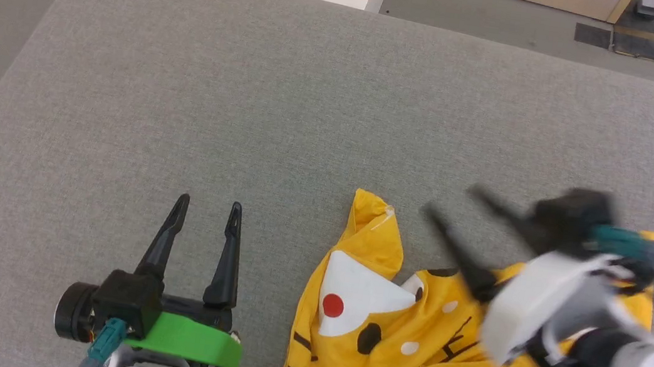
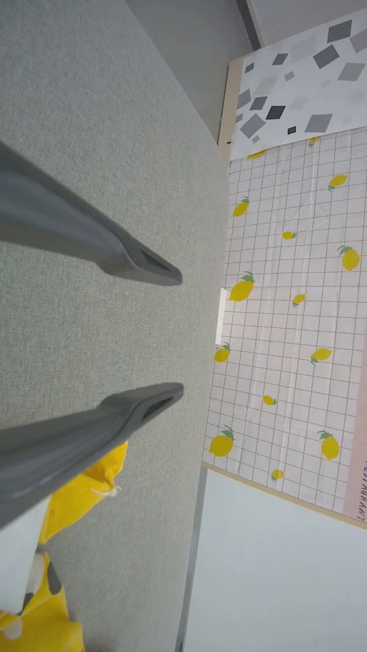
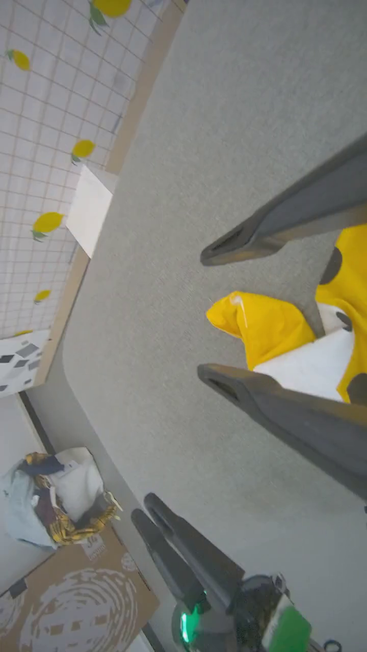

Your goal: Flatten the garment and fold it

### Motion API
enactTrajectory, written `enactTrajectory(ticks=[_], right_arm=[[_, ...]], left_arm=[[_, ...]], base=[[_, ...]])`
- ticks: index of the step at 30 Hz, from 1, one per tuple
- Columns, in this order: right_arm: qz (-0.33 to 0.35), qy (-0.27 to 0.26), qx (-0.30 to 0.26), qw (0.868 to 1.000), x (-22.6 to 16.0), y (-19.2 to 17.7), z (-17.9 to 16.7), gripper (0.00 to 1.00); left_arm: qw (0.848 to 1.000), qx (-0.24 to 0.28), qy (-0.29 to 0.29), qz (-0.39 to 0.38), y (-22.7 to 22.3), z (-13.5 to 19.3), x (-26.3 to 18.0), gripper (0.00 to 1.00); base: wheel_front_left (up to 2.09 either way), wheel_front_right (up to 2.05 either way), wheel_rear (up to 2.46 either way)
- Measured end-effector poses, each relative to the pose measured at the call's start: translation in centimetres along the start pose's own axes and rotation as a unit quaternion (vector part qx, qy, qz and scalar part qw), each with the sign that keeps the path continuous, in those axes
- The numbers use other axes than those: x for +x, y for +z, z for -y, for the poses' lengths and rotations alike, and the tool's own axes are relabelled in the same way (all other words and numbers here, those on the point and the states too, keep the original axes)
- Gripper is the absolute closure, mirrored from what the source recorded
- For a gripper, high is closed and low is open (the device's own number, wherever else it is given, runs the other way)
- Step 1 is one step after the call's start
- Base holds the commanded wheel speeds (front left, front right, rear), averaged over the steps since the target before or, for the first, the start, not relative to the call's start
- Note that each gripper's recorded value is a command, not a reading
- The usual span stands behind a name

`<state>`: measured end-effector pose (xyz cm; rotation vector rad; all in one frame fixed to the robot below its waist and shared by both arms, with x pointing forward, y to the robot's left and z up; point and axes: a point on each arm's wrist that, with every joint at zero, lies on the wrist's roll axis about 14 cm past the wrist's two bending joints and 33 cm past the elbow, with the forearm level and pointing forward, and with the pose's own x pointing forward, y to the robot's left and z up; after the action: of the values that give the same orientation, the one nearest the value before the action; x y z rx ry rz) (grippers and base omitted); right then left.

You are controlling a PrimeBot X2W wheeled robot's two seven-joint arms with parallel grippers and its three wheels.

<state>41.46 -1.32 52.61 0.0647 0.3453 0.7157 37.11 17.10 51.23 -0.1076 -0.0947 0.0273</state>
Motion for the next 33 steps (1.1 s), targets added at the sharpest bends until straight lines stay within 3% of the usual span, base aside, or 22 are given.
enactTrajectory(ticks=[4, 7, 12, 15, 18, 24, 33], right_arm=[[0.092, -0.117, -0.019, 0.989, -2.1, 3.0, 5.5, 0.00], [0.139, -0.204, -0.019, 0.969, -5.3, 3.1, 8.8, 0.00], [0.158, -0.312, -0.041, 0.936, -11.1, 0.9, 12.5, 0.00], [0.147, -0.351, -0.010, 0.925, -14.2, -2.2, 14.1, 0.00], [0.136, -0.371, 0.017, 0.918, -15.8, -4.4, 14.6, 0.00], [0.140, -0.386, 0.019, 0.911, -16.4, -4.9, 15.4, 0.00], [0.139, -0.383, 0.022, 0.913, -15.4, -4.9, 16.0, 0.00]], left_arm=[[1.000, 0.000, -0.005, 0.006, 0.3, 0.3, 0.2, 0.00], [1.000, 0.000, -0.005, 0.011, 0.6, 0.3, 0.4, 0.00], [1.000, 0.002, -0.012, 0.023, 1.3, 0.6, 0.8, 0.00], [1.000, 0.006, -0.017, 0.015, 0.8, 0.9, 0.6, 0.00], [1.000, 0.011, -0.024, 0.009, 0.3, 1.3, 0.6, 0.00], [0.994, 0.049, -0.093, -0.031, -2.1, 3.3, 1.5, 0.00], [0.954, 0.082, -0.204, -0.206, -8.0, 6.8, 1.8, 0.00]], base=[[0.00, 0.00, 0.00], [0.00, 0.00, 0.00], [0.00, 0.00, 0.00], [0.00, 0.00, 0.00], [0.00, 0.00, 0.00], [0.00, 0.00, 0.00], [0.00, 0.00, 0.00]])
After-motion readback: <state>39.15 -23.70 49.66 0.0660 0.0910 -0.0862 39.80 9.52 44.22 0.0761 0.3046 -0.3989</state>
